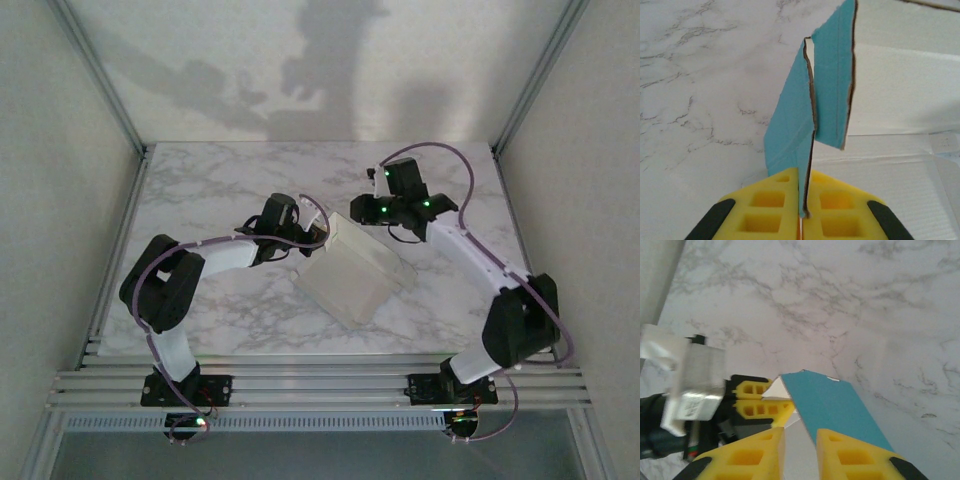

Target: Fold the paper box

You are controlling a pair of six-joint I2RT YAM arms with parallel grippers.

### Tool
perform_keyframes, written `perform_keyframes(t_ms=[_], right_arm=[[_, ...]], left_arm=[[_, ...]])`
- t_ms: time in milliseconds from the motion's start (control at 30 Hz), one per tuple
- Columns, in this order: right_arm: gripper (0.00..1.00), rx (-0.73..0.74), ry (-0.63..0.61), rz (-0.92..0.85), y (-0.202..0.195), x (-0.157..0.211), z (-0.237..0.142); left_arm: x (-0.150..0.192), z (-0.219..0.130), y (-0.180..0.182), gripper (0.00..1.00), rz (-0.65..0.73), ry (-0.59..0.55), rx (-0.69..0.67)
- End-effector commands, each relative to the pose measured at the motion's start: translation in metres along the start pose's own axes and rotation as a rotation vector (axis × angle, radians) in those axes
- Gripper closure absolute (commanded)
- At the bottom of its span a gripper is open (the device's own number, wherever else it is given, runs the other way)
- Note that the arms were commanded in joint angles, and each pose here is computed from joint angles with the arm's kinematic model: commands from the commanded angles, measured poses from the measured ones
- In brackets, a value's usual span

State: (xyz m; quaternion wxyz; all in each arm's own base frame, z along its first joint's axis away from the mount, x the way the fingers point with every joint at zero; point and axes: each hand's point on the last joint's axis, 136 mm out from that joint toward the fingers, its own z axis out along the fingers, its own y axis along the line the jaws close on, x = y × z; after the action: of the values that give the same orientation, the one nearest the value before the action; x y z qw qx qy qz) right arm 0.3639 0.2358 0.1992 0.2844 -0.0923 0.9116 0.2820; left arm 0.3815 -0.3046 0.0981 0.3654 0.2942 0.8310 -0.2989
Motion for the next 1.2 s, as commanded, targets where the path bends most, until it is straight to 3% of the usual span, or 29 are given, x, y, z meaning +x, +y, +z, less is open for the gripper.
perform_keyframes(t_ms=[0, 1167], right_arm=[[0.75, -0.078, 0.018, 0.003, 0.007, -0.007, 0.009], [0.65, -0.050, 0.114, 0.000, -0.020, 0.008, 0.053]], left_arm=[[0.057, 0.006, 0.000, 0.91, -0.046, 0.185, -0.017], [0.054, 0.007, 0.000, 0.91, -0.040, 0.185, -0.017]])
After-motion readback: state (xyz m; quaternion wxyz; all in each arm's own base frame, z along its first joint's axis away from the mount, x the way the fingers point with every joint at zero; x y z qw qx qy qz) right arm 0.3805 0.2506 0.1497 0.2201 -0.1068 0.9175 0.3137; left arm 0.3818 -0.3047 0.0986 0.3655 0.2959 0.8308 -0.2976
